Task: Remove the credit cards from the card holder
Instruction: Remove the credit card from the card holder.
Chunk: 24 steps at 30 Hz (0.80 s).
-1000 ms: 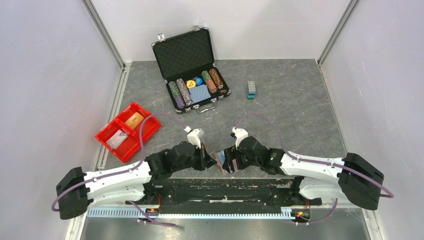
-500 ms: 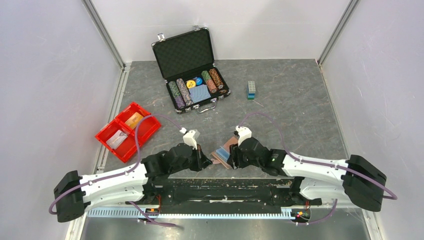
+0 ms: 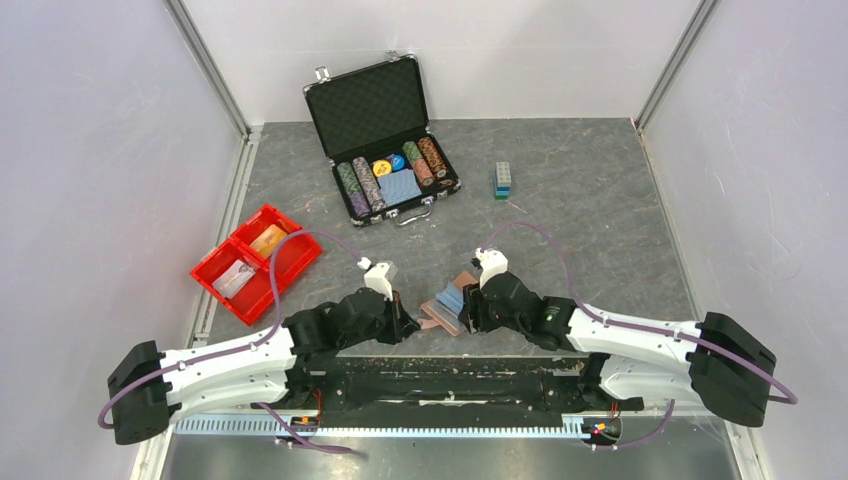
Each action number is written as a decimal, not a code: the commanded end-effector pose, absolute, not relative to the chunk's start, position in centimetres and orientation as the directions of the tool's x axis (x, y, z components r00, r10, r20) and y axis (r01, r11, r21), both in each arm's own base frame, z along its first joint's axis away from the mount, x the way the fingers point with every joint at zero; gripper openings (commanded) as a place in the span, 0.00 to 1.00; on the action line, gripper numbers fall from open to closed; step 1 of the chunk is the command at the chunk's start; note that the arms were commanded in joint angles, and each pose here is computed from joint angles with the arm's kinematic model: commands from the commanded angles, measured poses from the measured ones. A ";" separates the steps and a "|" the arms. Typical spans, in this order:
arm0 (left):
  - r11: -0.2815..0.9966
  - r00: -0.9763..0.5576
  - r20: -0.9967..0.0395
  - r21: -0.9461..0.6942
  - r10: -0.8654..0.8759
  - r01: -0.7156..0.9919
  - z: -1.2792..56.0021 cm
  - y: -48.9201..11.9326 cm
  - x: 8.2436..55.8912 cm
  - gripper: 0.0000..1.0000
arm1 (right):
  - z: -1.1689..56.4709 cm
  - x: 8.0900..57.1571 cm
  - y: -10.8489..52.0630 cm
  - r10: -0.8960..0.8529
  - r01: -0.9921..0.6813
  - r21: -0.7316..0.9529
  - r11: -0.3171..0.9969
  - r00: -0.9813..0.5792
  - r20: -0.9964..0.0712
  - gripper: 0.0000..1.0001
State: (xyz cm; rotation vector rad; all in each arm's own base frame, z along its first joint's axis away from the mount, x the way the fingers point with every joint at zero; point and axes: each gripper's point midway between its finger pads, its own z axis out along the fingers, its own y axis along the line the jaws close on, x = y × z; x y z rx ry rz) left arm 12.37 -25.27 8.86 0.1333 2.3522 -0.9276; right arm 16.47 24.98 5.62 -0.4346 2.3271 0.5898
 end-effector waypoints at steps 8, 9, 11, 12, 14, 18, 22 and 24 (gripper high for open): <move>0.803 -0.799 -0.595 -0.515 -0.083 0.300 7.4 -23.9 12.8 0.02 | 6.9 19.4 23.6 -0.125 -0.418 0.235 0.878 -0.673 -0.729 0.45; 0.803 -0.800 -0.595 -0.514 -0.081 0.301 7.4 -23.9 12.8 0.02 | 6.8 19.5 23.6 -0.127 -0.418 0.233 0.878 -0.674 -0.728 0.45; 0.809 -0.800 -0.595 -0.506 -0.078 0.297 7.2 -23.8 12.8 0.02 | 6.5 19.8 23.2 -0.137 -0.416 0.223 0.882 -0.678 -0.723 0.45; 0.814 -0.799 -0.596 -0.502 -0.078 0.294 7.1 -23.7 12.9 0.02 | 6.3 20.0 22.8 -0.140 -0.407 0.214 0.888 -0.683 -0.717 0.45; 0.826 -0.799 -0.597 -0.486 -0.076 0.285 6.9 -23.4 13.0 0.02 | 5.9 20.4 21.8 -0.137 -0.379 0.200 0.903 -0.698 -0.703 0.45; 0.847 -0.803 -0.591 -0.464 -0.078 0.259 6.3 -22.8 13.1 0.02 | 5.9 21.0 20.2 -0.125 -0.331 0.174 0.927 -0.713 -0.690 0.46; 0.866 -0.807 -0.586 -0.441 -0.078 0.236 6.0 -22.5 13.4 0.02 | 7.6 21.4 20.5 -0.116 -0.336 0.180 0.924 -0.699 -0.706 0.51; 0.884 -0.808 -0.584 -0.414 -0.073 0.219 5.9 -22.2 13.8 0.02 | 8.9 21.6 21.1 -0.113 -0.362 0.198 0.911 -0.680 -0.724 0.52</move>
